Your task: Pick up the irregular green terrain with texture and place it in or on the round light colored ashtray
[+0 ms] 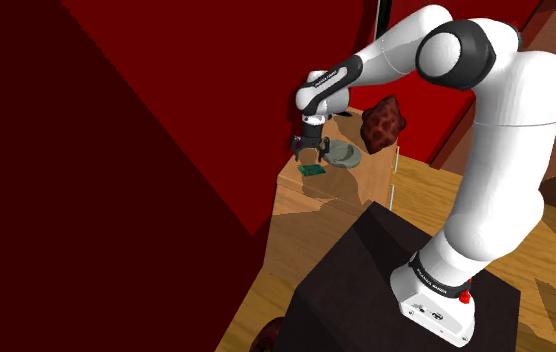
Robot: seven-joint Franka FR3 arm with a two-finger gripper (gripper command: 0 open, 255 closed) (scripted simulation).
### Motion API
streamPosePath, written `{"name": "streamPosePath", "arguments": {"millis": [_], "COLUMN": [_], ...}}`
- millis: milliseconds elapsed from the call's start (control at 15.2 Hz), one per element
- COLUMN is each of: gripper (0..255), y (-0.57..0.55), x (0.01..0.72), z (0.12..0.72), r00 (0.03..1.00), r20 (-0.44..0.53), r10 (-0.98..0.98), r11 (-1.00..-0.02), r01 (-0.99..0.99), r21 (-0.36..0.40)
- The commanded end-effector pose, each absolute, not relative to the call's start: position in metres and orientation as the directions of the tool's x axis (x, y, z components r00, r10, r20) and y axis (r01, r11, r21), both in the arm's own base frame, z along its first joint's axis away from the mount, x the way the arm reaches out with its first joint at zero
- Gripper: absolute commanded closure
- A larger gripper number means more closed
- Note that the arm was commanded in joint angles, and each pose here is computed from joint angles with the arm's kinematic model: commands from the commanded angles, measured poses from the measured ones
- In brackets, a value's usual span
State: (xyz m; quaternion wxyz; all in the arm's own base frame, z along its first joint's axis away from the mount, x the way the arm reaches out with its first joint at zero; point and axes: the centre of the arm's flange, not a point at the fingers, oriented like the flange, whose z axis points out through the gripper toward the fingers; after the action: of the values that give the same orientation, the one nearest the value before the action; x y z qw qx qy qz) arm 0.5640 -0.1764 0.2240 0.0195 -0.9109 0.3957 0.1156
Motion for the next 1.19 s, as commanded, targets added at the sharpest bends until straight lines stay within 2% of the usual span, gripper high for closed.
{"name": "streamPosePath", "arguments": {"millis": [0,594,1122], "gripper": [0,0,0], "y": [-0.195,-0.198,-0.198], "x": [0.566,0.559,0.559], "z": [0.203,0.155,0.155], "r00": [0.617,0.598,0.598], "r20": [-0.233,-0.236,-0.236], "r10": [-0.751,-0.766,-0.766], "r11": [-0.646,-0.628,-0.628], "r01": [-0.76,-0.774,-0.774], "r21": [0.069,0.074,0.074]}}
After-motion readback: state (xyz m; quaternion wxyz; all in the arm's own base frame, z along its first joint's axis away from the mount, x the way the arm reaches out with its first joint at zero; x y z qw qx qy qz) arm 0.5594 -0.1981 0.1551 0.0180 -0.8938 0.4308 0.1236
